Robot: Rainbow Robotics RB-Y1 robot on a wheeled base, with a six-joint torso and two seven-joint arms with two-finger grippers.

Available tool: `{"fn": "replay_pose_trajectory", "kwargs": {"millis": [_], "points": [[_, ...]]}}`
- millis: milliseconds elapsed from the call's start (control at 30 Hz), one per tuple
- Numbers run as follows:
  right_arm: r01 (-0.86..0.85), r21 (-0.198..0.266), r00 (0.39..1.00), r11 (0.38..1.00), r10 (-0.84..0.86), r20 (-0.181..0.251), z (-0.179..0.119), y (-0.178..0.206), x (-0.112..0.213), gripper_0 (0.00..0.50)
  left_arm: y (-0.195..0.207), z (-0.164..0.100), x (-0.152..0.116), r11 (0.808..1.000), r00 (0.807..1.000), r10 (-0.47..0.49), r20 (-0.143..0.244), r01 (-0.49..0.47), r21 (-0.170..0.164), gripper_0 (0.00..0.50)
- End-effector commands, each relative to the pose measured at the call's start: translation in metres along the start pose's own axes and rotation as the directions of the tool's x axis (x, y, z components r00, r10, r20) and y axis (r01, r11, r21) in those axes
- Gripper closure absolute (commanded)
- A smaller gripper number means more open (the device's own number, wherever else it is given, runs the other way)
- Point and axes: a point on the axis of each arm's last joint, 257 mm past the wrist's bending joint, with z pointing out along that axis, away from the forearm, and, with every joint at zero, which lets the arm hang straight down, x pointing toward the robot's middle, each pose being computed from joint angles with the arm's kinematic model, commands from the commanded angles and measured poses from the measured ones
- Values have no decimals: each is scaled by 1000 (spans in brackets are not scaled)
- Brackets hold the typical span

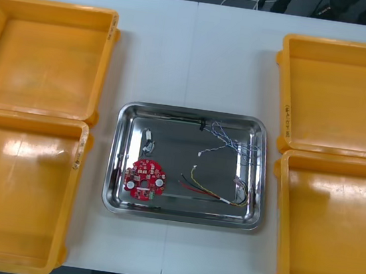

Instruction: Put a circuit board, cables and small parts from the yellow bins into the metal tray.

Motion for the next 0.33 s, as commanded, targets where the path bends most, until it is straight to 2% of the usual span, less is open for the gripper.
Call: {"fn": "replay_pose_trajectory", "kwargs": {"millis": [33,333], "points": [[30,34,999,999,-31,40,-18,-12,-12,0,12,-13,0,991,991,133,11,-132,-35,0],[30,34,999,999,-31,40,-18,-12,-12,0,13,-12,3,991,992,129,5,-129,-34,0]]}}
